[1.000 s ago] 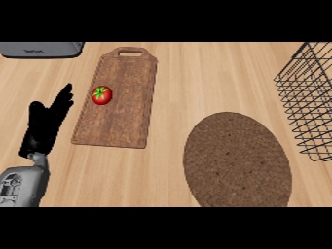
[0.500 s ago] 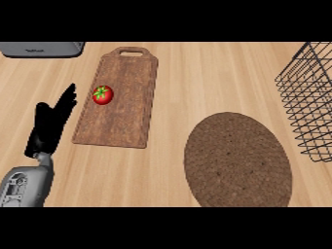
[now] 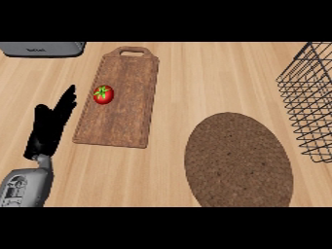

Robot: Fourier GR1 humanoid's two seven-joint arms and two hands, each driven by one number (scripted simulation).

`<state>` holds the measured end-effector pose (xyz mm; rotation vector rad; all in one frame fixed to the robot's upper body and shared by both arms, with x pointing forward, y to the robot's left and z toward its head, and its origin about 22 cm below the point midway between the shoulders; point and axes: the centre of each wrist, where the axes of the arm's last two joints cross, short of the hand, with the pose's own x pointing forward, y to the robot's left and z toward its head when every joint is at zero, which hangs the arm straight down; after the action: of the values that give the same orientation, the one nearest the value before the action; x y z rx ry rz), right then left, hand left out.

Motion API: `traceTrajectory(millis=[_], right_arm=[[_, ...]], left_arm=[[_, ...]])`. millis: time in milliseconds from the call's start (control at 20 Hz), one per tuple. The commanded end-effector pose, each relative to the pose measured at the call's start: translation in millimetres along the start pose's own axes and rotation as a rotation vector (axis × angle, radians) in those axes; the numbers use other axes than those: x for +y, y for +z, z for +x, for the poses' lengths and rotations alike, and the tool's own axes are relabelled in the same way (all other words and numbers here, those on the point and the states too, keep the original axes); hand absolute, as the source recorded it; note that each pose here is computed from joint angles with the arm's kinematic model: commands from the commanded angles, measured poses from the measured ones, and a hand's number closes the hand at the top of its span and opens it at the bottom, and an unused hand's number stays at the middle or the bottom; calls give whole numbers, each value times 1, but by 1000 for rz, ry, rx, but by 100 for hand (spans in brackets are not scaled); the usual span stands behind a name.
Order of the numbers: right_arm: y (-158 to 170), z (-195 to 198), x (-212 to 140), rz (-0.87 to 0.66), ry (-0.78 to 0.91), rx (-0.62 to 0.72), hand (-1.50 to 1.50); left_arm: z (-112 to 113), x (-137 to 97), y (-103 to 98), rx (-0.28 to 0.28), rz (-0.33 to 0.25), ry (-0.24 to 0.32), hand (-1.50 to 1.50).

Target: Pick the sweet potato from the placemat and place it in the basket

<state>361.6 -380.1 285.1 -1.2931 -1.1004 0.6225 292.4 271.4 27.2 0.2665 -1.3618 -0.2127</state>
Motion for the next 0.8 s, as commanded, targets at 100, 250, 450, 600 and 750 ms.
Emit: traceTrajectory(millis=[100,250,450,600,750], right_arm=[[-12,-19,40,98,-148,76,150],[-22,-31,57,105,-238,115,-150],[-17,-39,86,56,-296,67,-150],[-14,-50,79,-11,-351,34,-150],[-12,-53,69,-144,-458,68,-150]], left_arm=[[6,-10,-9,-8,11,-25,0],[13,-10,-8,0,8,10,0],[-4,6,-9,5,-14,17,0],[7,-10,-11,1,-1,-12,0],[-12,0,7,7,4,2,0]])
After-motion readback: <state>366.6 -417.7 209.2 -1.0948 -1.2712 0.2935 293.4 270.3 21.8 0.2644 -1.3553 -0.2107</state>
